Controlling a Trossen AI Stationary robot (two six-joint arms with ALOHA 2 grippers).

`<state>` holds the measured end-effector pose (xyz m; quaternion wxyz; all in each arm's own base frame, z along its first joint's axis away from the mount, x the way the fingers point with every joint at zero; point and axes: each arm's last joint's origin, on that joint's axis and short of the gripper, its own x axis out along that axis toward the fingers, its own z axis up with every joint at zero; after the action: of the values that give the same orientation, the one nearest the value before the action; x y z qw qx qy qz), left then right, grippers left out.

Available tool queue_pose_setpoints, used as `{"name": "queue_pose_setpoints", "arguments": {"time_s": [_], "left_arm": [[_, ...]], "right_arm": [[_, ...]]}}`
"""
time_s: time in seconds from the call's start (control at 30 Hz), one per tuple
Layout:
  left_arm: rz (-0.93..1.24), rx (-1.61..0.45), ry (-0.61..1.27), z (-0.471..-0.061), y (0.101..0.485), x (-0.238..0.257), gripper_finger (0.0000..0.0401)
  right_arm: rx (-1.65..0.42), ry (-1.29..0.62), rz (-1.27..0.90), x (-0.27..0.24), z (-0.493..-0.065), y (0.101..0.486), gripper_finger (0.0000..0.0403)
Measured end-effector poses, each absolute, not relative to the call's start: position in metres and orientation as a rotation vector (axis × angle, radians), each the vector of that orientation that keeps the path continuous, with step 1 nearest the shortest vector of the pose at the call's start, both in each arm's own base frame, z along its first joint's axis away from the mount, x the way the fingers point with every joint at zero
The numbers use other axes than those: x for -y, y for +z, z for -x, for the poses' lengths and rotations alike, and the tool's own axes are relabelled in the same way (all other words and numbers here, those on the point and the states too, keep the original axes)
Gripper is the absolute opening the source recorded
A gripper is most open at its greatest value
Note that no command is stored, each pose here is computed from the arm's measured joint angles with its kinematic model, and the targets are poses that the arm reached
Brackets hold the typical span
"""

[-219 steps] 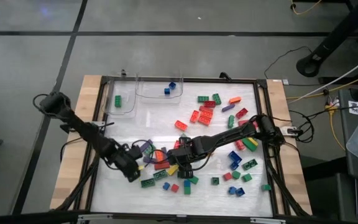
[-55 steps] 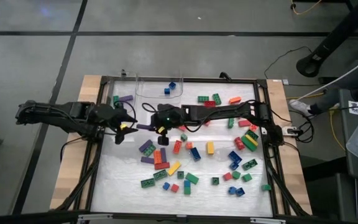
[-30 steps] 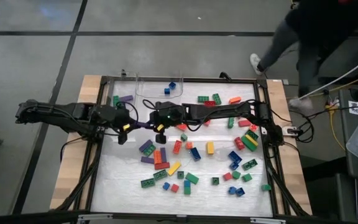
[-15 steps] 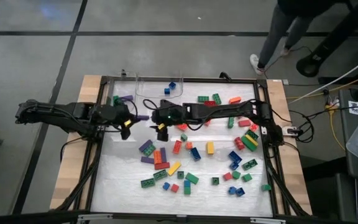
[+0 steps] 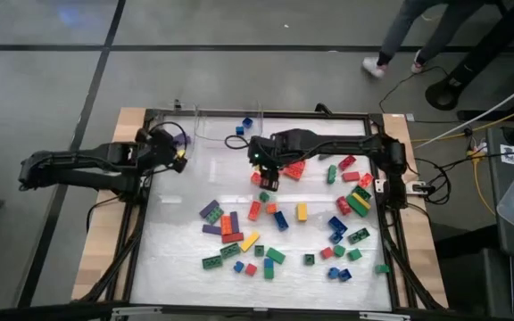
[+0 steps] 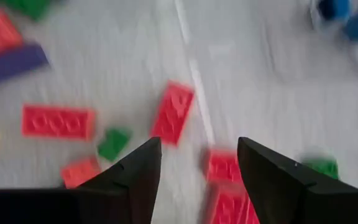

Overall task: Sort blocks by size
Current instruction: Put the large purple block into the left transparent bin, then put the large orange game piece into the left transparent bin

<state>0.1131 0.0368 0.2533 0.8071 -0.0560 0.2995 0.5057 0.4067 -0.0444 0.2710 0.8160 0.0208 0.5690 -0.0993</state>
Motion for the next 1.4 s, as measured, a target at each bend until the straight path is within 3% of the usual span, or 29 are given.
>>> {"name": "queue_pose_setpoints", "arguments": {"time_s": [0.27,0.63,0.87,1.13,1.4], "left_arm": [[0.172,-0.644,1.197,-0.11,0.252,-0.051,0.0103],[0.295,-0.702,1.062,-0.112,0.249,-0.051,0.014],[0.315,-0.741,0.969,-0.113,0.248,-0.049,0.0136],[0.314,-0.743,0.966,-0.113,0.248,-0.049,0.0134],[0.324,-0.739,0.968,-0.114,0.248,-0.049,0.0134]], "right_arm": [[-1.306,0.015,-0.073,0.022,-0.402,0.243,0.0194],[-1.123,0.323,0.342,-0.036,-0.41,0.208,0.0193],[-1.031,0.378,0.572,-0.046,-0.412,0.195,0.0193],[-1.013,0.401,0.597,-0.034,-0.414,0.194,0.0193],[-1.019,0.483,0.677,-0.037,-0.422,0.169,0.0193]]}}
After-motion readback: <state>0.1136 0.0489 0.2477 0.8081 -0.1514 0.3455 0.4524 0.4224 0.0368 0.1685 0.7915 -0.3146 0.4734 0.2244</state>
